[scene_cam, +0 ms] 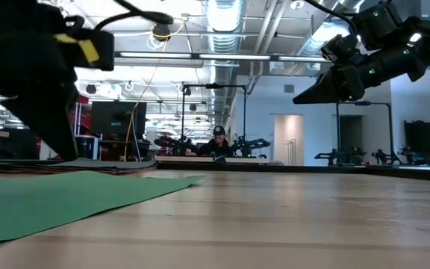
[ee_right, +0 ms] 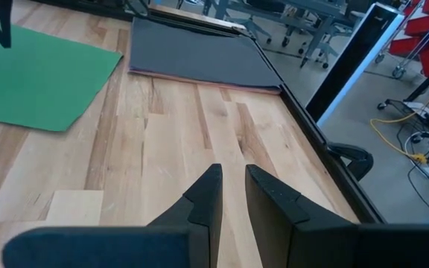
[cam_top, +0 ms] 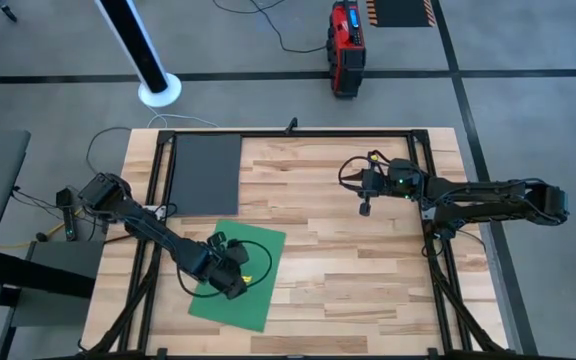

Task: Organize paper
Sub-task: Move the green paper to the bottom left of the table

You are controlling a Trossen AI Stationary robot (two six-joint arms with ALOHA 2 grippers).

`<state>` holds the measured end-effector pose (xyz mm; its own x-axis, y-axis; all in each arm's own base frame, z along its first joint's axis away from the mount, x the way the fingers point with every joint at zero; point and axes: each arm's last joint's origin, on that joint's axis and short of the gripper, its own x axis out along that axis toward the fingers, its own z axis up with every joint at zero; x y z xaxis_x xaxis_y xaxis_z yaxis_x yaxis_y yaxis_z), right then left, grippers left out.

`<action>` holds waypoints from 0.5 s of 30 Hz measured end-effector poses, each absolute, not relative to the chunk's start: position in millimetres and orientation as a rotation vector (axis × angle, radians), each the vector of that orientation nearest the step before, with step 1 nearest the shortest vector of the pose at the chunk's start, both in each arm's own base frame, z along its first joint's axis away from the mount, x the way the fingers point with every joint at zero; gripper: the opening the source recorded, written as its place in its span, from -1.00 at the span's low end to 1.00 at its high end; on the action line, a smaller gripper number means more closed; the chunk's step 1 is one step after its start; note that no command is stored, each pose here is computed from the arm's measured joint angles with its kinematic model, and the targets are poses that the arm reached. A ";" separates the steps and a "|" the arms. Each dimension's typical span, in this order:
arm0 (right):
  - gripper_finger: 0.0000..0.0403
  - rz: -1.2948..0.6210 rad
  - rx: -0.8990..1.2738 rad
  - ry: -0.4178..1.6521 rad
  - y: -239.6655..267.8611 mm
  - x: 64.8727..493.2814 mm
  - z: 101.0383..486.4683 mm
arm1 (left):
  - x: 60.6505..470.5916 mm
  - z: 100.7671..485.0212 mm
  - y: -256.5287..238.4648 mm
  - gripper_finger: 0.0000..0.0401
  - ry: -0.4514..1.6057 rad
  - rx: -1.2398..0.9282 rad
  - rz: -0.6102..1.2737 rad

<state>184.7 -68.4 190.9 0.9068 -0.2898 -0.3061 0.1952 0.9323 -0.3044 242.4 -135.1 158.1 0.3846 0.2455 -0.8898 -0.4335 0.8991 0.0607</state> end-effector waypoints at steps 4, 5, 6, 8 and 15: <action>-0.71 -0.253 -0.272 0.355 -68.5 184.8 190.9 | 240.9 147.7 -134.3 -1.00 1.060 -0.217 0.409; -0.71 -0.253 -0.272 0.355 -68.4 184.7 190.9 | 240.7 145.7 -134.1 -1.00 1.051 -0.223 0.404; -0.71 -0.253 -0.272 0.356 -68.4 184.7 190.8 | 239.5 143.5 -133.4 -1.00 1.051 -0.224 0.404; -0.71 -0.253 -0.272 0.355 -68.4 184.8 191.0 | 236.6 139.0 -131.6 -1.00 1.055 -0.230 0.412; -0.71 -0.253 -0.271 0.356 -68.4 184.7 190.8 | 231.4 127.2 -128.8 -1.00 1.009 -0.317 0.425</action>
